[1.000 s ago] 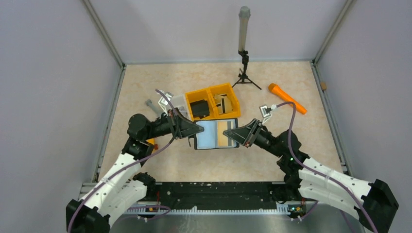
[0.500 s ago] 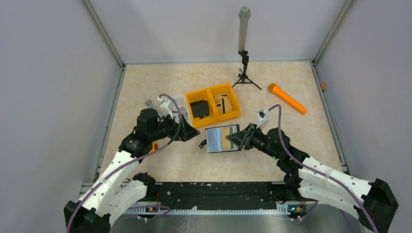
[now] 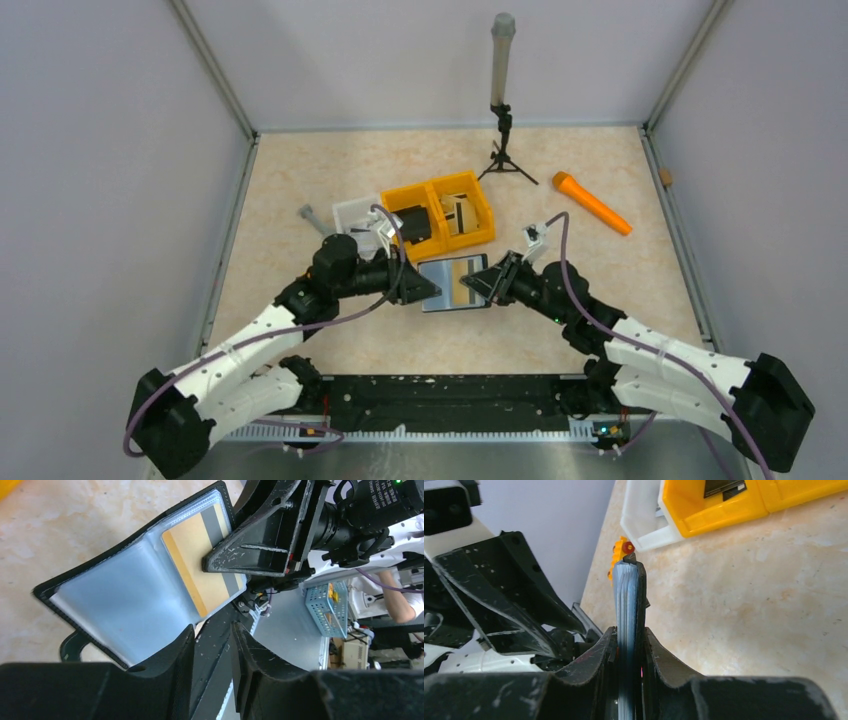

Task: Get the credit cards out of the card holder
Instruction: Remove the credit card from the card holder.

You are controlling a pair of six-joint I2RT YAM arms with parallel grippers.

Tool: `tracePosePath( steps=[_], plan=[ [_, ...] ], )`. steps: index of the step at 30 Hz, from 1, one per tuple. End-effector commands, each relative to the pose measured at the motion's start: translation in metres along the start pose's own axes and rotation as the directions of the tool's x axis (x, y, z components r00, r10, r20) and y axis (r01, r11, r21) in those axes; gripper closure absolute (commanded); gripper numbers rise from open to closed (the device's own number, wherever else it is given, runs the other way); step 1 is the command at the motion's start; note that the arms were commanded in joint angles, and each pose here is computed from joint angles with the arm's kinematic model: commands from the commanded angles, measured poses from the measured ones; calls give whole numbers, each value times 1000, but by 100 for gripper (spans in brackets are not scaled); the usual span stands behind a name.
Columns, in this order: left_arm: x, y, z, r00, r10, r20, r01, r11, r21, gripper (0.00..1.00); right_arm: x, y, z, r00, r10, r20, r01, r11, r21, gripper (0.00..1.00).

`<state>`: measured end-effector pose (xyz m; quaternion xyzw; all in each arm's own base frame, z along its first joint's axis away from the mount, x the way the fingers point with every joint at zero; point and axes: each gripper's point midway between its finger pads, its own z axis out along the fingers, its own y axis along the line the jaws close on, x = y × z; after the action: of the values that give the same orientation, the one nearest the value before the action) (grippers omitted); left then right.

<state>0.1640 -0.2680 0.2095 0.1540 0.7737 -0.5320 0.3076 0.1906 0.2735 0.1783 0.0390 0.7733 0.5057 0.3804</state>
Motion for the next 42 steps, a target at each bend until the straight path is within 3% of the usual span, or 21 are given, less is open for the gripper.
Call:
tracePosePath(
  steps=[1, 13, 23, 27, 33, 37, 42],
  plan=[
    [-16, -24, 16, 998, 18, 63, -25, 993, 112, 66, -20, 43, -1, 998, 23, 50, -16, 988, -153, 99],
    [-9, -10, 37, 1000, -19, -3, 19, 997, 80, 65, -16, 61, -8, 996, 85, 14, -79, 965, -250, 98],
    [-14, -39, 33, 999, -28, 26, 21, 968, 249, 72, -13, 65, -11, 991, 135, -6, -131, 950, -284, 98],
    [-13, -40, 32, 999, -40, 24, 32, 965, 261, 63, -14, 69, -15, 986, 168, -8, -162, 935, -314, 98],
    [-12, -45, 31, 999, -49, 25, 39, 953, 302, 62, -18, 79, -23, 978, 207, 2, -191, 905, -379, 99],
    [-12, -53, 31, 997, -74, 10, 66, 933, 353, 68, -19, 83, -26, 976, 216, 1, -197, 892, -407, 98],
    [-15, -57, 33, 993, -120, 4, 108, 914, 390, 90, -16, 81, -23, 979, 201, -8, -189, 900, -392, 93]
  ],
)
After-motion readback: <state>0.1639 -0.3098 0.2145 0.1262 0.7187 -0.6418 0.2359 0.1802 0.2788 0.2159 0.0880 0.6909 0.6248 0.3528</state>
